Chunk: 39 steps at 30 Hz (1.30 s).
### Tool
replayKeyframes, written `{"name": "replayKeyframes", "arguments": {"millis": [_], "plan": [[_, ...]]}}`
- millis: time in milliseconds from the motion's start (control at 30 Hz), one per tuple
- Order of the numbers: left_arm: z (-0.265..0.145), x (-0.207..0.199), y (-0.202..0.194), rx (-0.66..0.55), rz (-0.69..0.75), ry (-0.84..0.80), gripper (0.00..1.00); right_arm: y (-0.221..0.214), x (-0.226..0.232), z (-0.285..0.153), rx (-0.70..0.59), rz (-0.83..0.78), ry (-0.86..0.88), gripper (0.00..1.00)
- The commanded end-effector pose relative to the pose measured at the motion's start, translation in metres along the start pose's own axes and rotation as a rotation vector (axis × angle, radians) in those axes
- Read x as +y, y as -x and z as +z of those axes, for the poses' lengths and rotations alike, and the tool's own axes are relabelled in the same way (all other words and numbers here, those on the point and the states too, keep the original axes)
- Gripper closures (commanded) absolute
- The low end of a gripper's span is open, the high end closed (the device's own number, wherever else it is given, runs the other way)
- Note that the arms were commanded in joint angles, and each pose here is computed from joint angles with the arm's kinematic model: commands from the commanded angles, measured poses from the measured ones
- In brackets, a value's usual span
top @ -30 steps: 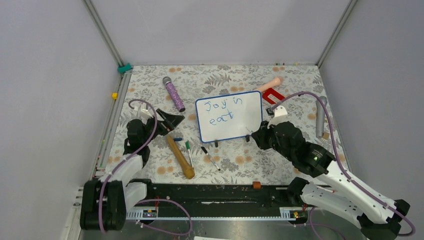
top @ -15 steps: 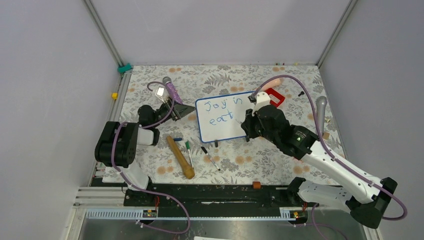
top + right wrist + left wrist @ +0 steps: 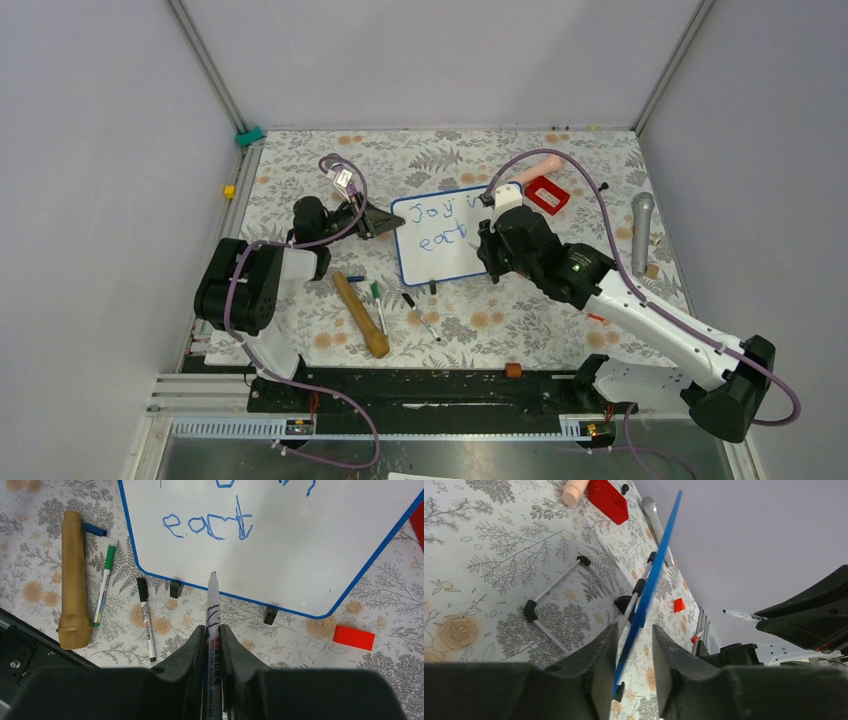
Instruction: Write a sentence on the whiteboard
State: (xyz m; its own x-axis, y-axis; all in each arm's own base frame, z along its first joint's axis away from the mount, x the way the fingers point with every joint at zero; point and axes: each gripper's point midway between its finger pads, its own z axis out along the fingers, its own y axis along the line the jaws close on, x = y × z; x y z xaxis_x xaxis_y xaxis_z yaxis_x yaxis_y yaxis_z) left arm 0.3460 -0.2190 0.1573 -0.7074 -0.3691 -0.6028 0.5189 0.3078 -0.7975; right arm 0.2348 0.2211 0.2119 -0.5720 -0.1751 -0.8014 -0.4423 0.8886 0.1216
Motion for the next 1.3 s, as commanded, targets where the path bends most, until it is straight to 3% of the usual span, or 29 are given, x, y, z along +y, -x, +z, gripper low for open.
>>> {"name": "replayKeyframes", "arguments": {"millis": [0,300,800,900,967,1267], "plan": [[0.006,0.001,0.010,-0.013,0.046,-0.031,0.75,0.026,0.002,0.004,-0.063,-0.020,-0.007,1.00],[0.004,0.006,0.011,-0.022,0.035,-0.029,1.00,0.033,-0.005,0.035,-0.096,0.012,-0.097,1.00],[0.000,0.003,0.006,-0.016,0.048,-0.044,0.99,0.042,-0.015,0.054,-0.024,-0.058,-0.213,1.00],[-0.002,-0.001,0.005,-0.019,0.057,-0.054,0.70,0.040,-0.013,0.055,-0.009,-0.058,-0.202,1.00],[-0.002,-0.001,0.005,-0.013,0.059,-0.051,0.60,0.037,-0.012,0.054,-0.004,-0.055,-0.190,1.00],[0.007,-0.004,0.021,-0.005,0.100,-0.071,0.55,0.034,-0.013,0.050,-0.001,-0.063,-0.174,1.00]]}}
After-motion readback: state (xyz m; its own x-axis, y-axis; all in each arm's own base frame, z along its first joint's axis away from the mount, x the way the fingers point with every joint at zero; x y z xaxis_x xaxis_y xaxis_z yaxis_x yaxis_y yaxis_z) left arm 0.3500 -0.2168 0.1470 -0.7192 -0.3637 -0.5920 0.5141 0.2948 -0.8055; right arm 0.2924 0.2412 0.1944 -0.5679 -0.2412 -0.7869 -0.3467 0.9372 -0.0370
